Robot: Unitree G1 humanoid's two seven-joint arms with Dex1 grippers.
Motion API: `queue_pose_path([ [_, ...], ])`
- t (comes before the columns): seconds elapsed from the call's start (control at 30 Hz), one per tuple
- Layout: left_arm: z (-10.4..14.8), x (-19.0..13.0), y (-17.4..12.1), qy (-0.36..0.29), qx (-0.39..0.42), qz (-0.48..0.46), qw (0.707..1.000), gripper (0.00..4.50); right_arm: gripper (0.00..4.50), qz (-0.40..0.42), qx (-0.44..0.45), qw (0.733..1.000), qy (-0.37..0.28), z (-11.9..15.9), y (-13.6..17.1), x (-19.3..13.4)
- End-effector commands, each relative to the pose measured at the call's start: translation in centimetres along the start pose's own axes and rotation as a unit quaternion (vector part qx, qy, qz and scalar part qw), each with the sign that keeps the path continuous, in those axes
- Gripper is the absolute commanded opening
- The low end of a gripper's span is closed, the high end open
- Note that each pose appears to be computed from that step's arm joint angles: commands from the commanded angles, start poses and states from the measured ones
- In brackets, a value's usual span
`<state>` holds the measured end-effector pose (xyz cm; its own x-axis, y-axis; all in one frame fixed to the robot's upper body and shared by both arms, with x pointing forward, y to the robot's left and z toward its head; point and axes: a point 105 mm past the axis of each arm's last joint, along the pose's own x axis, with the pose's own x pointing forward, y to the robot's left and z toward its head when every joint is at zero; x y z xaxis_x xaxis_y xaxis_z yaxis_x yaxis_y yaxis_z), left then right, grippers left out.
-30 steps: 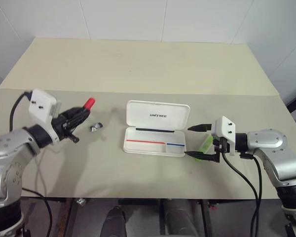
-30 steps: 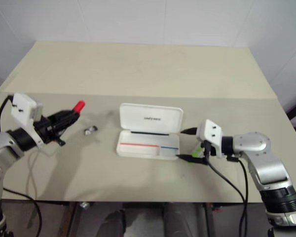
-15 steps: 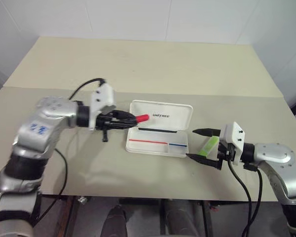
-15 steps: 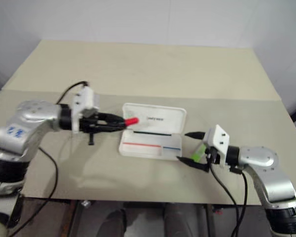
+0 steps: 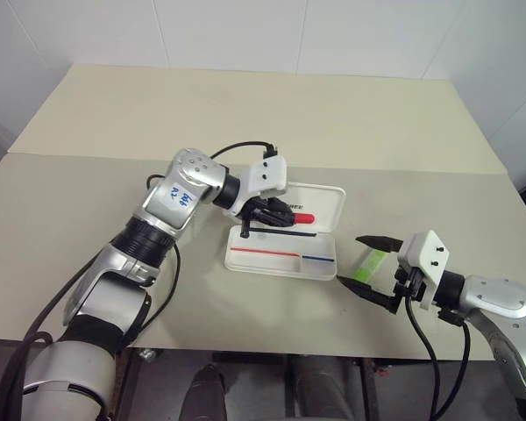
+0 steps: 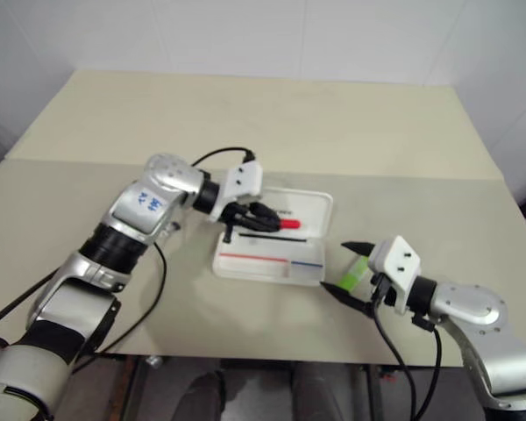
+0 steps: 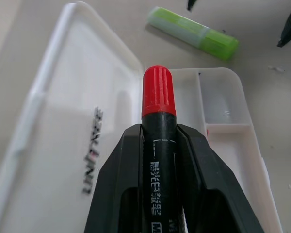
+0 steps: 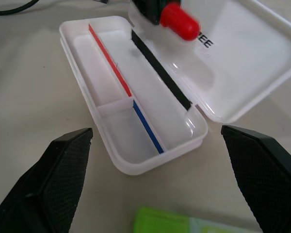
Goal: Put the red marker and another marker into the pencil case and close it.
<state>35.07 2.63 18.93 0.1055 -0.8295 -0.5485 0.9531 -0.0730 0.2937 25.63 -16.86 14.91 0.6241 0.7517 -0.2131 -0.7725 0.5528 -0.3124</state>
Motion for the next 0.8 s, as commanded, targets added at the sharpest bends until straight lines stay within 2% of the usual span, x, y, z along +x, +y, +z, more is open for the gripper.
queue_pose_path([
  [0.03, 1.7, 0.3, 0.0, 0.0, 0.023, -0.005, 1.0, 0.62, 4.5, -0.014, -0.012, 1.0, -0.02, 1.3, 0.2, -0.4],
  [0.23, 1.7, 1.6, 0.5, 0.016, 0.006, 0.012, 1.0, 0.62, 4.5, -0.022, -0.009, 1.0, -0.019, 1.3, 0.4, -0.4],
  [0.43, 1.7, 2.7, -0.3, 0.016, 0.002, -0.003, 1.0, 0.62, 4.5, -0.027, -0.009, 0.999, -0.016, 1.3, 0.4, -0.4],
  [0.8, 1.3, 2.8, -0.4, 0.021, -0.019, -0.009, 1.0, 4.27, 4.5, -0.051, -0.003, 0.999, 0.0, 0.9, 0.2, -1.0],
])
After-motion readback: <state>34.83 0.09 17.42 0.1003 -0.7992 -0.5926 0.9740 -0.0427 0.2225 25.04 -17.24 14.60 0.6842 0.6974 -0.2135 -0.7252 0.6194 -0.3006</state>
